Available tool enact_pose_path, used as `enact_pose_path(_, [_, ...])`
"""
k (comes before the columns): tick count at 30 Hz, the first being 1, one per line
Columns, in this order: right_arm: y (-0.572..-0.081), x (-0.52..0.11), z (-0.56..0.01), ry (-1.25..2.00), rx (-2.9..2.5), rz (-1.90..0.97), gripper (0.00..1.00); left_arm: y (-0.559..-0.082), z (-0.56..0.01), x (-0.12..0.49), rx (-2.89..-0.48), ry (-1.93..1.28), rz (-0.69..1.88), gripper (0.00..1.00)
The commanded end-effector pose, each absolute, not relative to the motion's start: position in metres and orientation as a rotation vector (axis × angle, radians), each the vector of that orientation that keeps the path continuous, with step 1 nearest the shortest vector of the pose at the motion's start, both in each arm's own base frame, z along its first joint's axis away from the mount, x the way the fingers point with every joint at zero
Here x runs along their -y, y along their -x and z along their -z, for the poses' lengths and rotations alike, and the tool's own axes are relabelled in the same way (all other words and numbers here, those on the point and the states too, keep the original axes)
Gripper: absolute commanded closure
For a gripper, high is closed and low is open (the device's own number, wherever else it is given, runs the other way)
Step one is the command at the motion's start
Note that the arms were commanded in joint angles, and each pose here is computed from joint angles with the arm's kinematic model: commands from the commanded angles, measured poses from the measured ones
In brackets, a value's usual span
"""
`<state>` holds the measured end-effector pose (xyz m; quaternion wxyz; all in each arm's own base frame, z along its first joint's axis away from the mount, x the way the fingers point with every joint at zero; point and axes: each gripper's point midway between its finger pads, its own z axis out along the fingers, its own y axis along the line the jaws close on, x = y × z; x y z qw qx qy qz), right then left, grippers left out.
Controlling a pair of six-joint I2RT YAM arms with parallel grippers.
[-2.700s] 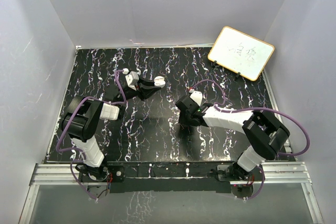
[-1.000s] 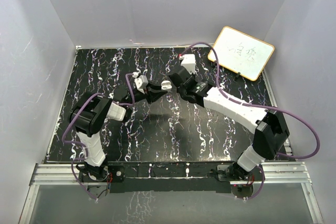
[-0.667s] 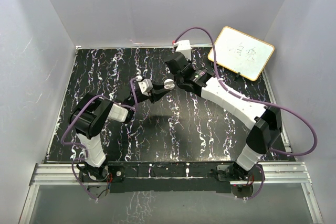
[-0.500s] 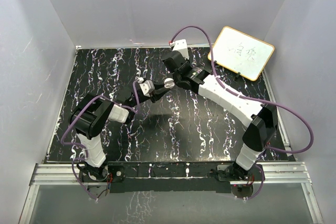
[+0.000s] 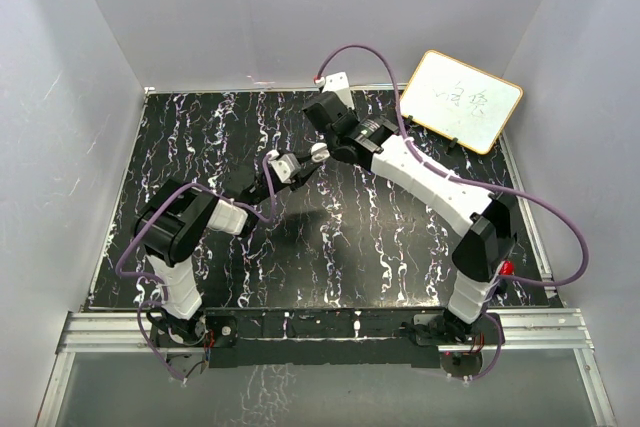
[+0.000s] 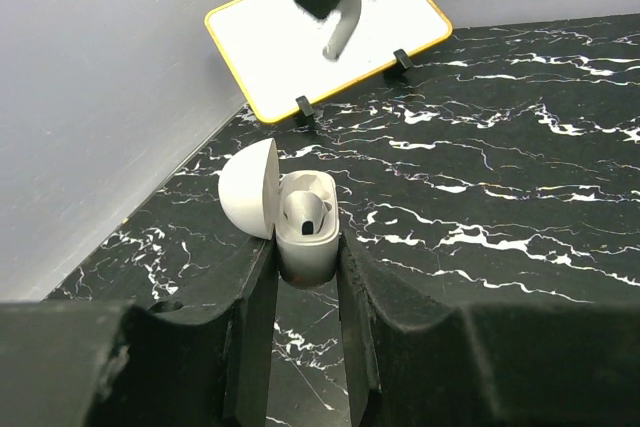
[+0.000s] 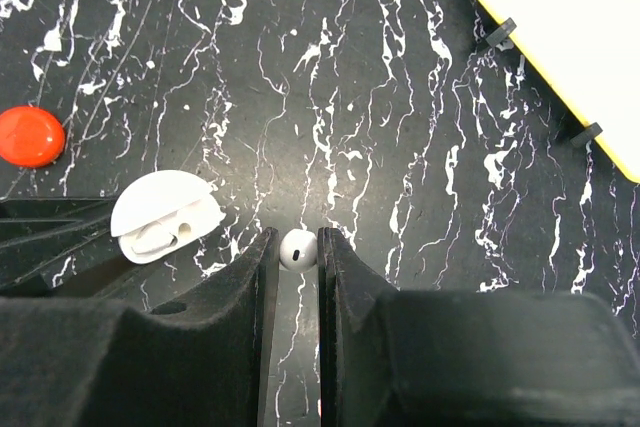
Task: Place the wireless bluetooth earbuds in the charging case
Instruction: Place the earbud in the charging case.
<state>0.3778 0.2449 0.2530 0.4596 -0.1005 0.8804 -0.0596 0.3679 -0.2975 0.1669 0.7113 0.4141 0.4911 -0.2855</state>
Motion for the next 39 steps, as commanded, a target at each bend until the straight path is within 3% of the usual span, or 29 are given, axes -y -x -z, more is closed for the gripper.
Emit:
enact_pose_path(1, [-0.383,-0.250,-0.254,0.261,-2.173,0.158,0.96,-0.369,-0.213,0.301,-0.954,-0.905,0.562,1.00])
enact_pose_path(39, [-0.384,-0.267,-0.231,0.357,-2.189,0.378,0.97,-0.367,-0.215,0.319,-0.947,-0.943,0.521,1.00])
